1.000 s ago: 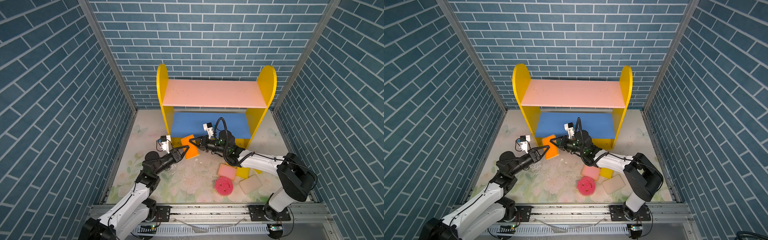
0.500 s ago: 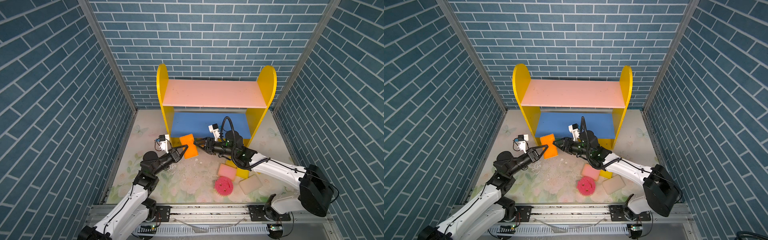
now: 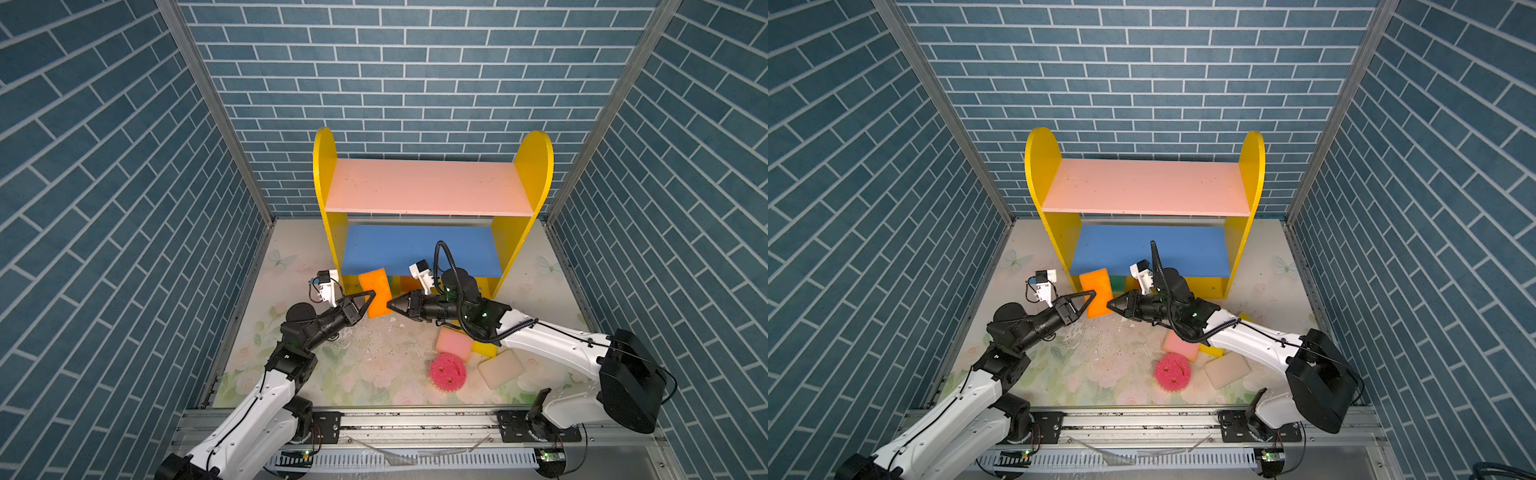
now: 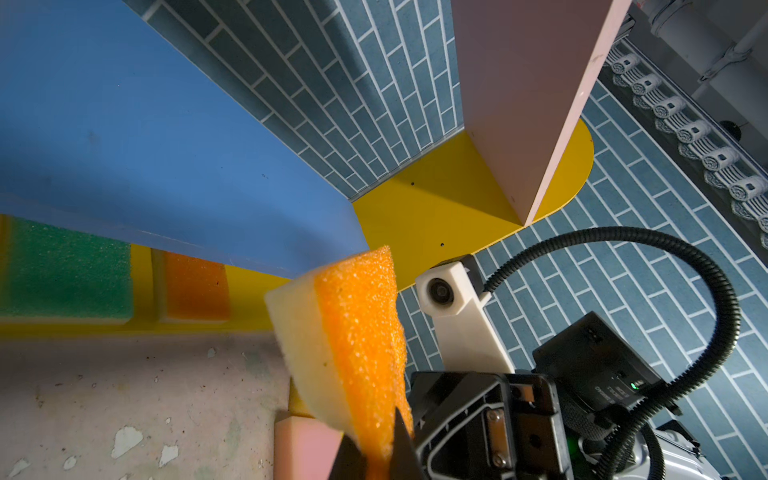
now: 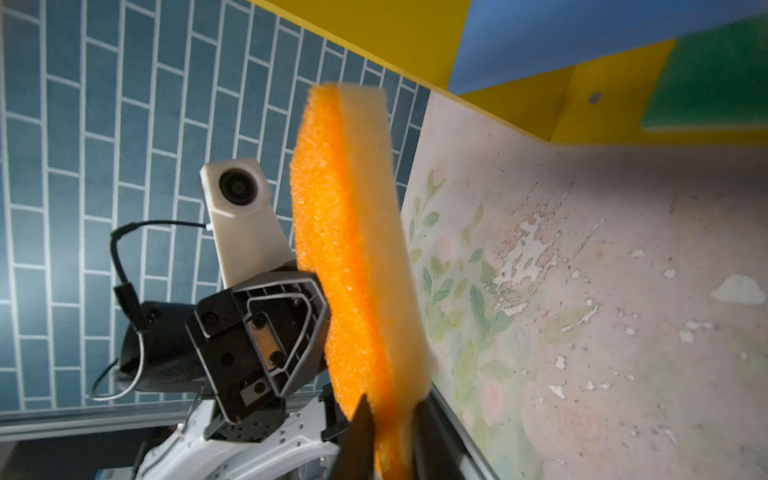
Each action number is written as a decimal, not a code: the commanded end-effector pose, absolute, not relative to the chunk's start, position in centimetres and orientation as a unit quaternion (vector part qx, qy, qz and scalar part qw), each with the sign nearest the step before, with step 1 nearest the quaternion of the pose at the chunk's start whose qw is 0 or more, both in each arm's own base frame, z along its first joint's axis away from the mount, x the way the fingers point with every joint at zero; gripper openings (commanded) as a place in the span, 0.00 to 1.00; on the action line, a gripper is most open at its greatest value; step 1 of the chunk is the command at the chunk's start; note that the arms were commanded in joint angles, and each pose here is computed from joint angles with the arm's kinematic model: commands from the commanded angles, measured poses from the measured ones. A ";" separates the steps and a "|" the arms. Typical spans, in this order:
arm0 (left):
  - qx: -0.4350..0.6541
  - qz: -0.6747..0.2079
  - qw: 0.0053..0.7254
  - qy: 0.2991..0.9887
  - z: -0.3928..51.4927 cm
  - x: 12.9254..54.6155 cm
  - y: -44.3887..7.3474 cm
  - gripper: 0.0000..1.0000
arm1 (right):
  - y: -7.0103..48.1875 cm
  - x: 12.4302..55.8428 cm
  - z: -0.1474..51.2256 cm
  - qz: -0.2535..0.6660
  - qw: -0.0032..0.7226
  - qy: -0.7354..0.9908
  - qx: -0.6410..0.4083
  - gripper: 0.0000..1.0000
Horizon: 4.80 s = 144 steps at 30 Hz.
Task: Place and organize the cleaning sponges onto the shelf
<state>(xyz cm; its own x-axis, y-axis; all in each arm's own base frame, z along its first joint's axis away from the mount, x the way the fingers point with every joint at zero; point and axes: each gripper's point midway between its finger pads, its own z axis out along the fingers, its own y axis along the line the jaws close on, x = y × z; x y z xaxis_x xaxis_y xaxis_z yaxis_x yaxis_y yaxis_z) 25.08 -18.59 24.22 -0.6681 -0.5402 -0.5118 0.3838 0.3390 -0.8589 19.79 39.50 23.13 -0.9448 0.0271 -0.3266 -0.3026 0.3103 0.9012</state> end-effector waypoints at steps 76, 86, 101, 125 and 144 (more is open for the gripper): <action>-0.065 -0.403 0.468 0.784 22.7 22.8 -13.3 0.76 | 23.5 32.7 6.5 0.220 0.295 0.927 0.079 0.15; -0.069 -0.404 0.464 0.785 22.1 22.8 -13.3 0.76 | 21.0 31.6 6.4 0.192 0.313 0.924 0.108 0.41; -0.069 -0.394 0.460 0.793 21.3 22.6 -13.0 0.76 | 23.4 25.9 8.8 0.200 0.303 0.930 0.057 0.00; -0.075 -0.367 0.445 0.813 19.9 21.7 -12.2 0.76 | 25.2 27.6 3.8 0.150 0.322 0.935 0.002 0.00; -0.078 -0.362 0.437 0.820 19.2 21.8 -12.2 0.76 | 24.8 32.0 5.1 0.126 0.351 0.926 -0.050 0.00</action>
<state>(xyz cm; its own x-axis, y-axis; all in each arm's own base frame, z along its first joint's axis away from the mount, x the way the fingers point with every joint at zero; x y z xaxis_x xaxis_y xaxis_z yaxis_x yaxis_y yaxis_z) 21.81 -12.38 20.10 -0.5951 -0.4601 -0.6589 0.2011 0.7086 -0.6764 31.06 24.02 4.07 -0.7659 0.0376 -0.6419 -0.1364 0.9661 0.2193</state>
